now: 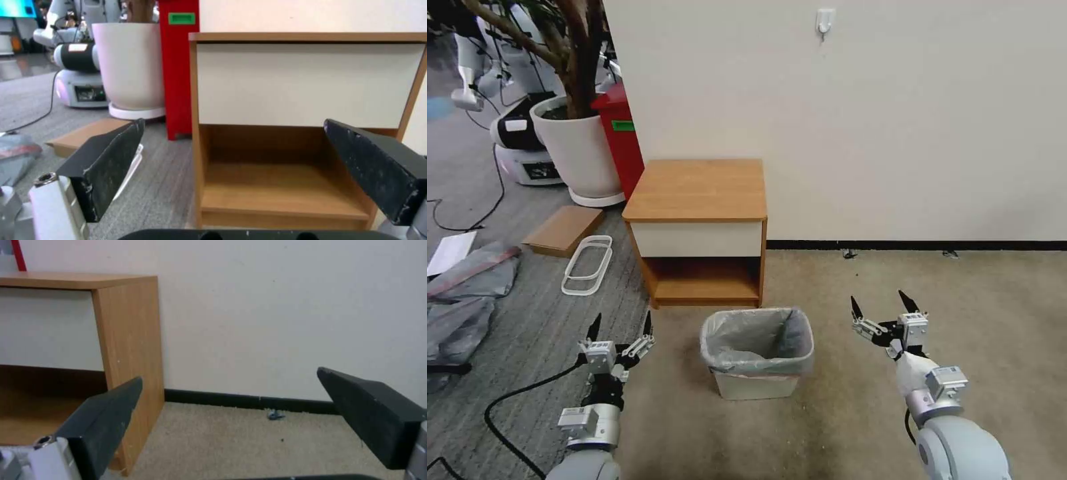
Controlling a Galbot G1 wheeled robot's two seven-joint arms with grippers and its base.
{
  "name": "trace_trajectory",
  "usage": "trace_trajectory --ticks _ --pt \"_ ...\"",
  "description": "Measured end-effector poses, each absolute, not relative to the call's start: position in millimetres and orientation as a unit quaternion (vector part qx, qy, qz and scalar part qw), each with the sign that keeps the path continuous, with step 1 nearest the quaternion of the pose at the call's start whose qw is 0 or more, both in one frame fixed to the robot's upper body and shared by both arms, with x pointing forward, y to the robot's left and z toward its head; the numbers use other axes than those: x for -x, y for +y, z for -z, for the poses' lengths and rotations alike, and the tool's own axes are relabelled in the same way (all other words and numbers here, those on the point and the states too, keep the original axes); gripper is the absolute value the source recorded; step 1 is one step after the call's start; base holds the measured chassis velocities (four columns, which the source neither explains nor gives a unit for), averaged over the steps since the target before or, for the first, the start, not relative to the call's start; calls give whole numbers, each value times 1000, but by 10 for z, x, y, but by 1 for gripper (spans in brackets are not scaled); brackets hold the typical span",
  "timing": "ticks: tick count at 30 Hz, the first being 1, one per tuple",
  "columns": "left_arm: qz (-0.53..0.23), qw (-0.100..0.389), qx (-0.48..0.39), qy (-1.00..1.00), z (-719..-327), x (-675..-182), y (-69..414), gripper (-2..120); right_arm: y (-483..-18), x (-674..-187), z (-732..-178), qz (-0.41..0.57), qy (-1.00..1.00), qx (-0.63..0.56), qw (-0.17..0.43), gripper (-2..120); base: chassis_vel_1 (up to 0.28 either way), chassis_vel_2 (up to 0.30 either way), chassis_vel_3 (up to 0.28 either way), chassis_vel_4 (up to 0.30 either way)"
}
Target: Pick up the garbage bag from the table and place it over the trash can.
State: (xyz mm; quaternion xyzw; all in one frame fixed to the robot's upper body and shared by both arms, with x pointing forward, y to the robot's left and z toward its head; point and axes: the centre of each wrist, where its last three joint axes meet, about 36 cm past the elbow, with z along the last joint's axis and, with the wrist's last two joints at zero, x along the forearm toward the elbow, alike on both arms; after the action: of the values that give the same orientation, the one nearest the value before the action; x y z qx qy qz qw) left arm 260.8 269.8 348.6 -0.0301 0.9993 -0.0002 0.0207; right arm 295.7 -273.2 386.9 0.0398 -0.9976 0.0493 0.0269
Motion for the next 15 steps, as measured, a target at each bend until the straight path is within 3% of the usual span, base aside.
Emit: trace_trajectory --ticks 15 --pt "0 21 30 999 -3487 -2609 2698 100 -2732 -2957 -3870 -49 -998 -40 27 100 0 0 0 0"
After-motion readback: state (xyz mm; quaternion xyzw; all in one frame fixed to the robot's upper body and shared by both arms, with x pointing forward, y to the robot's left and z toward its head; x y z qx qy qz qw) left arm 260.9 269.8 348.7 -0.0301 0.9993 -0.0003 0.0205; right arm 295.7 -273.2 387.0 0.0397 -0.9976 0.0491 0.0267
